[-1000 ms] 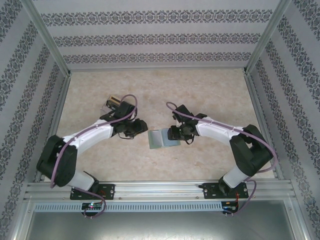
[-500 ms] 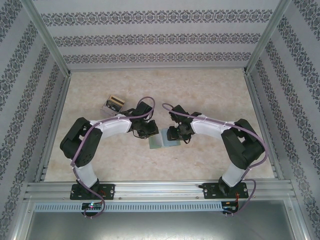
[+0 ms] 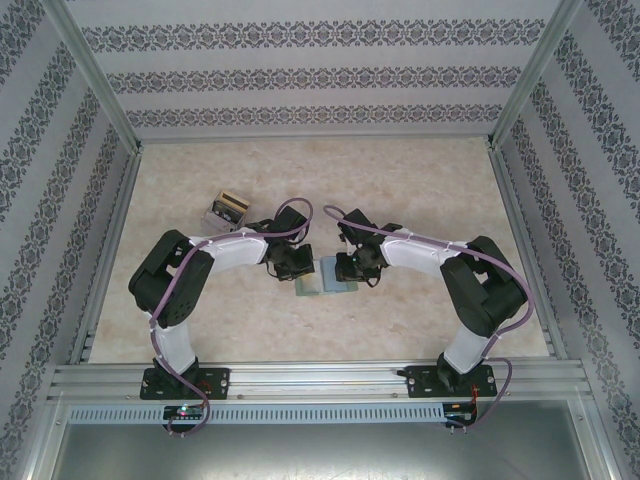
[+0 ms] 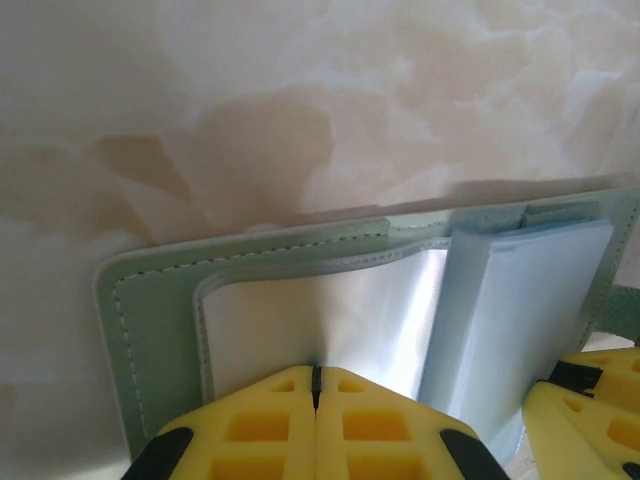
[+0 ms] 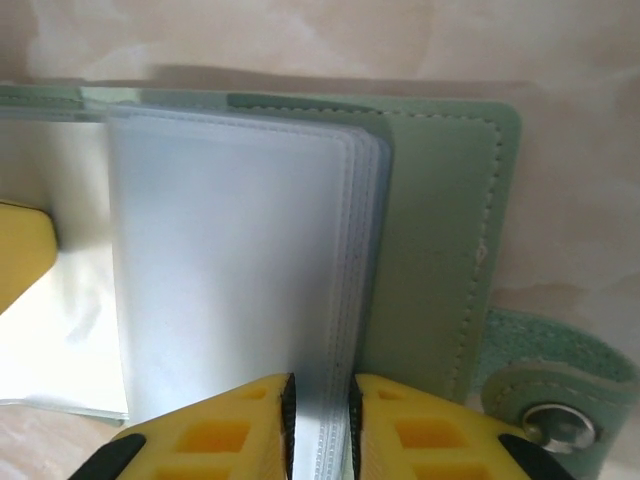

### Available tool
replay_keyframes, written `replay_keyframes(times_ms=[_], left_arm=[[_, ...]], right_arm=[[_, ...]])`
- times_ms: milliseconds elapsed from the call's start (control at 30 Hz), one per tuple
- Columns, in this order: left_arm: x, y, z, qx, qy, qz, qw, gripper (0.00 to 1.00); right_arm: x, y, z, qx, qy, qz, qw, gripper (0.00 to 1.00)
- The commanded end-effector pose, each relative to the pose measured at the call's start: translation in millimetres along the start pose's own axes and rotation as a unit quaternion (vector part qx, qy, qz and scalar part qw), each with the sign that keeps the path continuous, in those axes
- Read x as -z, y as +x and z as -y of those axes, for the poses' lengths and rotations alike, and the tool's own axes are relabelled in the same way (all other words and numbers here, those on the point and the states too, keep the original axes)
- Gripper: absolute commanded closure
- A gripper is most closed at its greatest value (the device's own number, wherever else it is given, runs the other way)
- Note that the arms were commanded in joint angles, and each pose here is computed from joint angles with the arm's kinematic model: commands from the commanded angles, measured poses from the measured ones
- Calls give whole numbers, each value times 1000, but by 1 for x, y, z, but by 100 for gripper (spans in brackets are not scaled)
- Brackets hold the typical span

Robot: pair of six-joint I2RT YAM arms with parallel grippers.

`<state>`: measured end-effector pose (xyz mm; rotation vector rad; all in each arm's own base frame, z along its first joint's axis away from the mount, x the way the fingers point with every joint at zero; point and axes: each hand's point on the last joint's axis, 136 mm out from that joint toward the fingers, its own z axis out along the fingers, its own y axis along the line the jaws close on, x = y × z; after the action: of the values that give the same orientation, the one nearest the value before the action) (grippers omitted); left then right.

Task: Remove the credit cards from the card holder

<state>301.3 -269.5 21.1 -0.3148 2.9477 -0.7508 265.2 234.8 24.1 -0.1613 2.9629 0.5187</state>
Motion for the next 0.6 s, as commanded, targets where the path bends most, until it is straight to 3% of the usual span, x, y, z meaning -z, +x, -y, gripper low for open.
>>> replay_keyframes(times_ms=[0, 233, 400, 567], left_arm=[[-19, 14, -23, -4, -48, -24, 999, 97], [-17, 10, -17, -9, -42, -20, 999, 97], [6, -11, 23, -38, -2, 6, 999, 93], [50, -34, 34, -68, -31, 58, 995, 73]], right_arm=[[0, -4, -19, 11, -45, -1, 999, 77], [4, -10, -32, 14, -82, 7, 997, 83], [22, -17, -30, 14, -74, 35, 997, 82], [65, -28, -19, 17, -43, 103, 994, 60]])
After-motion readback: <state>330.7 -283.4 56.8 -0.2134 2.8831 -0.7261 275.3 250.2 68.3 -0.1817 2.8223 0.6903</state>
